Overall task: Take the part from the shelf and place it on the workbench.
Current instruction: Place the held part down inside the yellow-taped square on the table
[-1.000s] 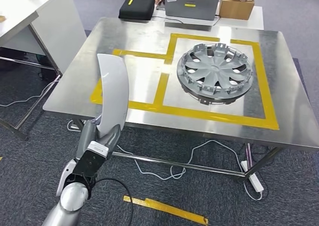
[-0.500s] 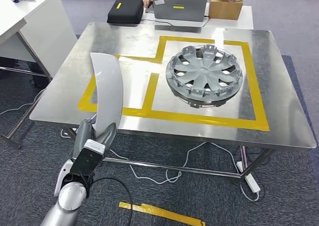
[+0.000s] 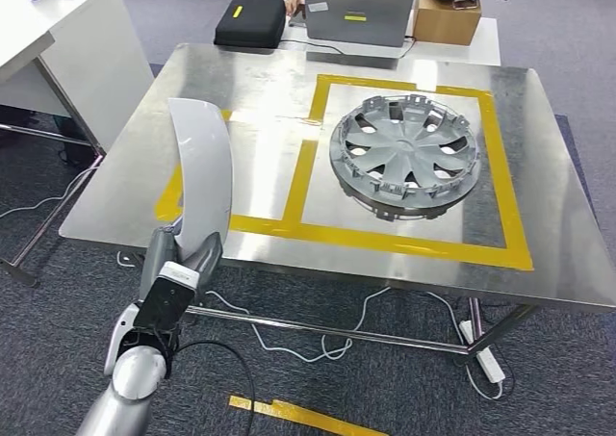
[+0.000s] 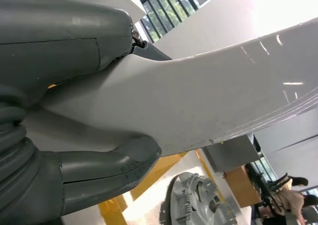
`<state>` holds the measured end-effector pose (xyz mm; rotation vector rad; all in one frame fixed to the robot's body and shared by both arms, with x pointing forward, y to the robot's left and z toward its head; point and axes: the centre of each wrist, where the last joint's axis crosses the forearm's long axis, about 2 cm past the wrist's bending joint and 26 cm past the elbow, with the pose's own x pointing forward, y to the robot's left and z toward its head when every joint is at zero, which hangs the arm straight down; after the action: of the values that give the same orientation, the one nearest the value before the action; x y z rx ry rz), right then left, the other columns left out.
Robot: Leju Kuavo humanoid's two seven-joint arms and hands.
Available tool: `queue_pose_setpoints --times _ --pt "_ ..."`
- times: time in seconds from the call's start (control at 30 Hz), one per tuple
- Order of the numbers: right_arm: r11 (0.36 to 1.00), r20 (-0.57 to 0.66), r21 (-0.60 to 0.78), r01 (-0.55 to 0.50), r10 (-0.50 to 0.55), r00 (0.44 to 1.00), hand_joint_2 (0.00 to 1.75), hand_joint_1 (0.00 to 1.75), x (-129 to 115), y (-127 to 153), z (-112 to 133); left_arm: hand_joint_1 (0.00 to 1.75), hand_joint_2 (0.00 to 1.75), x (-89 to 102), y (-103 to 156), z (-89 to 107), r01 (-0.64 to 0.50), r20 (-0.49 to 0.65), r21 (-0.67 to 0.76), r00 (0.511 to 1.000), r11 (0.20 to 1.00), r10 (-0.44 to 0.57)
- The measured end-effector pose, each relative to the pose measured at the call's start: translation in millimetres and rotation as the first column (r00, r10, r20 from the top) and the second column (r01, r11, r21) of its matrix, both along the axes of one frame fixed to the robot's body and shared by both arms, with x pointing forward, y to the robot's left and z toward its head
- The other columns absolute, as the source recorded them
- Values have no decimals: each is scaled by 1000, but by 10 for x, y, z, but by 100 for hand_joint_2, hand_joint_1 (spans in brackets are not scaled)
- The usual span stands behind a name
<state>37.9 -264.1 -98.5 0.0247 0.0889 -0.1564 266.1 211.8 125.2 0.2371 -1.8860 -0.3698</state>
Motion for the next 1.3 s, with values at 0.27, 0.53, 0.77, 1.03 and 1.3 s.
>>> queue_pose_setpoints --times 0.27,0.53,0.77,1.03,1.3 --pt "1000 7 0 -2 2 1000 175 0 10 2 1 175 175 11 14 6 -5 3 1 1000 1000 5" --pt "1000 8 1 -4 4 1000 175 0 12 8 1 175 175 2 21 -12 -6 -4 3 1000 1000 6" --pt "1000 10 0 -10 10 1000 175 0 33 5 3 175 175 19 30 -1 -17 -3 1 1000 1000 17" --pt "1000 4 -6 -15 15 1000 175 0 8 -18 -2 175 175 23 51 -45 -26 -24 5 999 1000 26" --pt "1000 5 -4 -16 16 1000 175 0 16 -11 -2 175 175 43 62 -38 -29 -21 7 999 1000 29"
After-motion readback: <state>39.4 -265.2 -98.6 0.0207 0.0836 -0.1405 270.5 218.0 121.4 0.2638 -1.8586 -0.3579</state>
